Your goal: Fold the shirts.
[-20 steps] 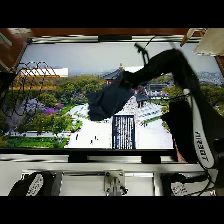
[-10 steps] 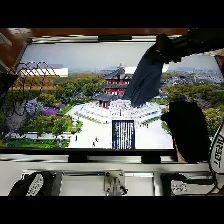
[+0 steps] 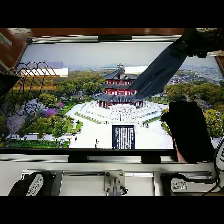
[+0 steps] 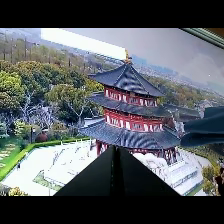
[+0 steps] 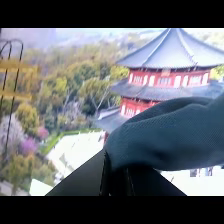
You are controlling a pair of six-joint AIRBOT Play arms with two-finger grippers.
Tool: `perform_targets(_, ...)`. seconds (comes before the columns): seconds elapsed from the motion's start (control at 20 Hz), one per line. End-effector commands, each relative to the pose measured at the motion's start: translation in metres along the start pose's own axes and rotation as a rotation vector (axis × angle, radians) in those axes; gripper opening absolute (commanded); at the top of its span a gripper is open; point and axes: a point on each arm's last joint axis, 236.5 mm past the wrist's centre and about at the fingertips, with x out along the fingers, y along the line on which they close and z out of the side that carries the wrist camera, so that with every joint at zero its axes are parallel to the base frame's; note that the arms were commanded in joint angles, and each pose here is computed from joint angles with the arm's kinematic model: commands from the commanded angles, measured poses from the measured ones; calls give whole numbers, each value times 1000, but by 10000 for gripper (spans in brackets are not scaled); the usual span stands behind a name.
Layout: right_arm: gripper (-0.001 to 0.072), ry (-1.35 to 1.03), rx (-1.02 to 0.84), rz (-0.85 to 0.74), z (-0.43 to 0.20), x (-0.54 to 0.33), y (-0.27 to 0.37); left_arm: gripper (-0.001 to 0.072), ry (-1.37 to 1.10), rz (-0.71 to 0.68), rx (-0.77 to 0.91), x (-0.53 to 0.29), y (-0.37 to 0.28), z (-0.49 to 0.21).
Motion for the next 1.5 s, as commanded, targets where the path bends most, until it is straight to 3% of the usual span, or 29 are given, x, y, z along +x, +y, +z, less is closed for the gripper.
perform_targets(0.0, 75, -59, 23, -28, 15, -11, -18, 32, 2, 0, 1, 0, 0, -1)
perform_targets(0.55, 76, -45, 117, -298, 4, -87, -106, 32, 50, -19, 3, -1, -6, -12)
perform_targets(1.05, 75, 54, 140, -403, -36, -138, -110, 32, 78, -29, 3, -2, -8, -19)
perform_targets(1.3, 76, 136, 193, -648, -71, -184, -137, 32, 78, -29, 4, -2, -8, -19)
perform_targets(1.45, 76, 95, 231, -707, -73, -200, -136, 32, 78, -29, 4, -2, -8, -19)
